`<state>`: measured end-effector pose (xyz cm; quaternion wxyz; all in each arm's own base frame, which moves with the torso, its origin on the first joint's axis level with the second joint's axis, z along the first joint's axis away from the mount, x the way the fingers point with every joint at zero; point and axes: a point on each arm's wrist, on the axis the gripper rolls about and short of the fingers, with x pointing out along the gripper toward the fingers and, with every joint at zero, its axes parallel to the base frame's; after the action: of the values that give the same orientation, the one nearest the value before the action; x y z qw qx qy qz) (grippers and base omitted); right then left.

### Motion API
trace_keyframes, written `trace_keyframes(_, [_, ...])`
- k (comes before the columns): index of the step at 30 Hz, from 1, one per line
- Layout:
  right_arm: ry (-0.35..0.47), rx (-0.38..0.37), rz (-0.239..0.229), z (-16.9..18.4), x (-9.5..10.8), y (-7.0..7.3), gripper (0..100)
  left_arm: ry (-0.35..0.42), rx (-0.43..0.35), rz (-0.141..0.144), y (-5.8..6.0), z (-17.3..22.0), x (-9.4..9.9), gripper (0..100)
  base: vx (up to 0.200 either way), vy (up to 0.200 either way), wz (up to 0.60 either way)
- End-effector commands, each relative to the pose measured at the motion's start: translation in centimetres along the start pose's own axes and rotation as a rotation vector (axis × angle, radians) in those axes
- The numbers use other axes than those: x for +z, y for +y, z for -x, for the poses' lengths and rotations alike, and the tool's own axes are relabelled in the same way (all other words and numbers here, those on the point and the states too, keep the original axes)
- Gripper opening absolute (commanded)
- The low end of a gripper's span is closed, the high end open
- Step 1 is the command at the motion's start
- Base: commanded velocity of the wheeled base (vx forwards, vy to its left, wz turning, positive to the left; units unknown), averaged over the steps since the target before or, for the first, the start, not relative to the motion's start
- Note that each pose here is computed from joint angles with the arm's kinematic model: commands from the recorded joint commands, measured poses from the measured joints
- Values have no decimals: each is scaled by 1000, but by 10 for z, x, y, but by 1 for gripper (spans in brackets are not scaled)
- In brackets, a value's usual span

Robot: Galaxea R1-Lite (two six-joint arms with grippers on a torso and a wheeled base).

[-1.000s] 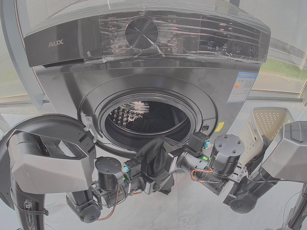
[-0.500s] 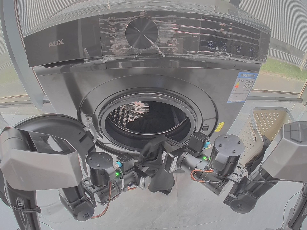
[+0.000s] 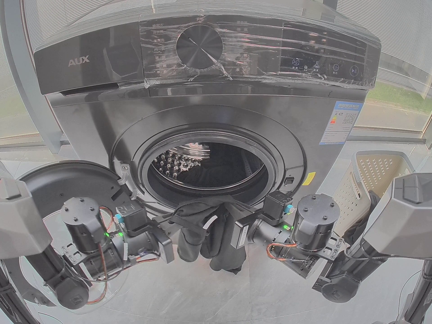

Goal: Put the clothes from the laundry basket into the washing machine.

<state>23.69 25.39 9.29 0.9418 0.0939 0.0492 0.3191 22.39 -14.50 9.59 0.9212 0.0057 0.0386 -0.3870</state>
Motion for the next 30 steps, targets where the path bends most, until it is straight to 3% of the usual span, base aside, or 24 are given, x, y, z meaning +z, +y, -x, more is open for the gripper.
trace_keyframes(1, [41, 11, -1, 0, -14, 4, 0, -79, 7, -25, 7, 26, 22, 0, 0, 0, 0])
trace_keyframes(4, [52, 11, -5, 0, -17, 4, 0, -67, -5, -17, 6, 27, 20, 0, 0, 0, 0])
trace_keyframes(5, [63, 9, -3, 0, -20, 3, 100, -65, -13, -15, 6, 27, 19, 0, 0, 0, 0])
trace_keyframes(8, [80, 5, 1, 0, -24, 2, 100, -71, -31, -18, 5, 29, 21, 0, 0, 0, 0])
trace_keyframes(11, [163, -11, 17, 5, -41, -1, 100, -85, -38, -20, 3, 30, 24, 0, 0, 0, 0])
trace_keyframes(14, [196, -3, 26, 7, -50, 2, 100, -84, -42, -19, 2, 30, 24, 0, 0, 0, 0])
trace_keyframes(23, [189, 15, 33, 7, -51, 6, 100, -80, -32, -13, 3, 26, 23, 0, 0, 0, 0])
trace_keyframes(30, [180, 107, 33, 17, -51, 25, 100, -72, 25, -8, 7, 16, 19, 0, 0, 0, 0])
